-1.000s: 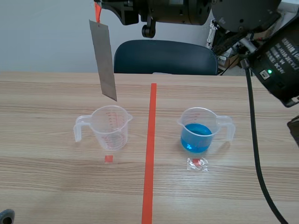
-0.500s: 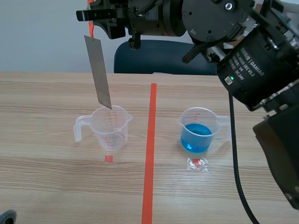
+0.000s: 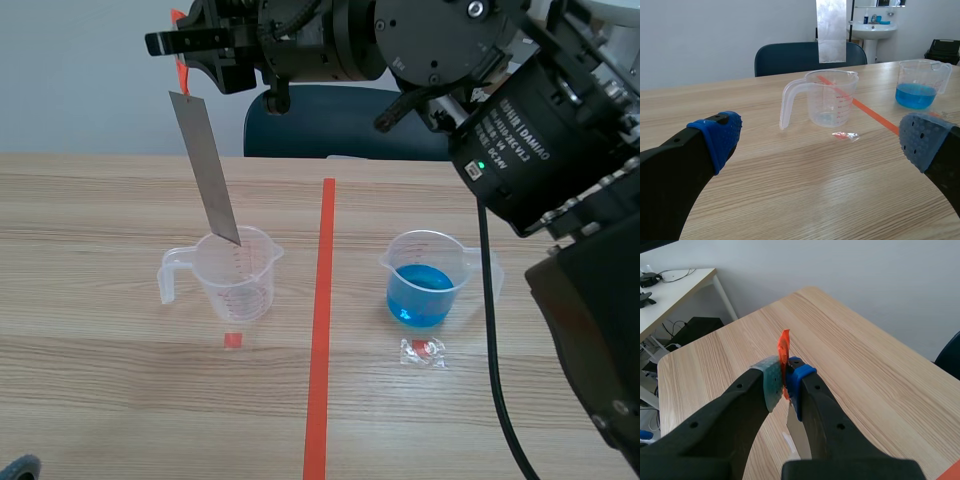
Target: Do the redox reaction experiment. move the plate over the left beaker
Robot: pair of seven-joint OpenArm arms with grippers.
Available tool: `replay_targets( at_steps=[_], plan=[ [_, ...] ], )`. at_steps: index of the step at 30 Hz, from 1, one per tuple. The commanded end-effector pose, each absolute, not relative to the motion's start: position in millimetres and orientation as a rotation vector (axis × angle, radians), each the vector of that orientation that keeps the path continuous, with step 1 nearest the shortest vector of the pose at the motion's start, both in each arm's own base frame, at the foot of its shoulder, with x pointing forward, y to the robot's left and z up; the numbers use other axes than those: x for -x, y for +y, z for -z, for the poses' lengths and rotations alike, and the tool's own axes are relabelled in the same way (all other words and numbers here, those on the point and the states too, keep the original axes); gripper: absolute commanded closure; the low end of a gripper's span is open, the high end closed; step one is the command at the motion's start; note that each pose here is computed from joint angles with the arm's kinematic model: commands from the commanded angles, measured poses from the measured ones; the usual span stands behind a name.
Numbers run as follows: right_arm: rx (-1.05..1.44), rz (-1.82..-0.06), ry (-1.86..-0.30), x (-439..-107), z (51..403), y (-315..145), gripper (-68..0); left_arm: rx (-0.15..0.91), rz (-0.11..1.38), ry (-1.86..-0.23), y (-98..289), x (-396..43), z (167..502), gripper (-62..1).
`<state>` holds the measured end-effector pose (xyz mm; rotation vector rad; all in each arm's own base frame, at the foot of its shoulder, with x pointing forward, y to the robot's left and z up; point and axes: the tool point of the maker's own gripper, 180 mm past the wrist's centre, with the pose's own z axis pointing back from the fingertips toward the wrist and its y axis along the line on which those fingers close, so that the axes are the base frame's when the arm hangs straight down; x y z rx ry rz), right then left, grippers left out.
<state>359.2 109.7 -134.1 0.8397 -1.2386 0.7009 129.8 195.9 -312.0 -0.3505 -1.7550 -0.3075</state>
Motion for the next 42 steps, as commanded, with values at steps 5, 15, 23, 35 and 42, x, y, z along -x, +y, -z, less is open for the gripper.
replay_targets(
  at_steps=[5, 15, 23, 35, 42],
  plan=[
    [-0.842, -0.744, -1.313, -363, 103, 112, -0.4, 0.356, 0.301, -1.789, 196, -132, 304, -62.3],
    [-0.830, -0.756, -1.303, -363, 103, 112, -0.4, 0.356, 0.301, -1.787, 196, -132, 305, -62.3],
    [-0.827, -0.758, -1.298, -363, 104, 112, -0.4, 0.352, 0.304, -1.769, 196, -132, 308, -62.3],
    [-0.827, -0.758, -1.298, -363, 105, 112, -0.4, 0.333, 0.315, -1.682, 195, -135, 324, -62.3],
    [-0.827, -0.758, -1.298, -363, 105, 112, -0.4, 0.334, 0.315, -1.684, 195, -135, 323, -62.3]
  ],
)
